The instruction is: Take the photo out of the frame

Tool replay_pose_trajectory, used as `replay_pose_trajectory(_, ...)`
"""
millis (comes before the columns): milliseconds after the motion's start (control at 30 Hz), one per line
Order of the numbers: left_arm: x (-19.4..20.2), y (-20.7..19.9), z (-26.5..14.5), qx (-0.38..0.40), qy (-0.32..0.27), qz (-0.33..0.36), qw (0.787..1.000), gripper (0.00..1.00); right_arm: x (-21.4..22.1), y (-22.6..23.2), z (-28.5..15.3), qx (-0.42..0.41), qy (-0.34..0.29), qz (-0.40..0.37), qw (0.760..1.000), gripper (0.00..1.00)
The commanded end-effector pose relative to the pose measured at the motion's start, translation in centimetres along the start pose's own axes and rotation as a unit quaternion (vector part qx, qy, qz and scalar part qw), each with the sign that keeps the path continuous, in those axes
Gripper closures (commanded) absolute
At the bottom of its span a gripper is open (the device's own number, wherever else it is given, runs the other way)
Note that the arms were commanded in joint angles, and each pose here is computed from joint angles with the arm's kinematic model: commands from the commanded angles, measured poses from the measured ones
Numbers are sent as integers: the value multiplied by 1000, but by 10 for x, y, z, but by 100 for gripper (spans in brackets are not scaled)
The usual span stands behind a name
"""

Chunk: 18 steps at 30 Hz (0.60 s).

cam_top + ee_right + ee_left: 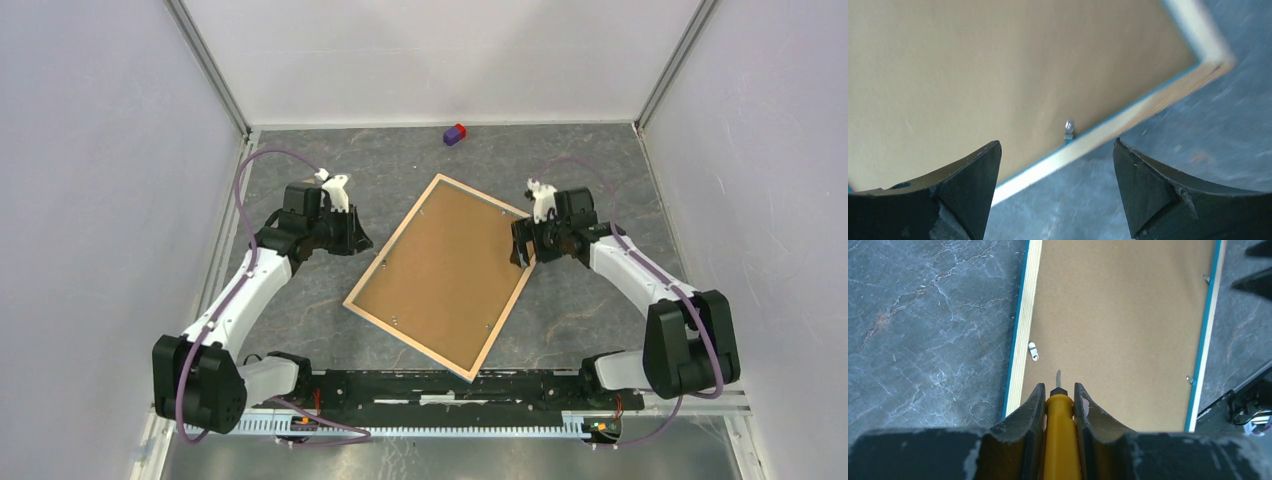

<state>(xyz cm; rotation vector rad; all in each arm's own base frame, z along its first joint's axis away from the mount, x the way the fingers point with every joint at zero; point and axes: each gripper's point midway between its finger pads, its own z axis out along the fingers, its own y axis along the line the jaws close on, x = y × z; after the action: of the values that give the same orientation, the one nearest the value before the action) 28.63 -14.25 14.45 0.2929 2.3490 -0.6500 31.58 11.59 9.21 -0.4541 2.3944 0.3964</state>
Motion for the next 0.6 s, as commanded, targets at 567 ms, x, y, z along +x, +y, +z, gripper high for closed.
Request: replay_pose_trajectory(567, -11, 2, -7, -19, -32, -28, 999, 98, -36, 1, 79, -65, 3, 122, 990, 18)
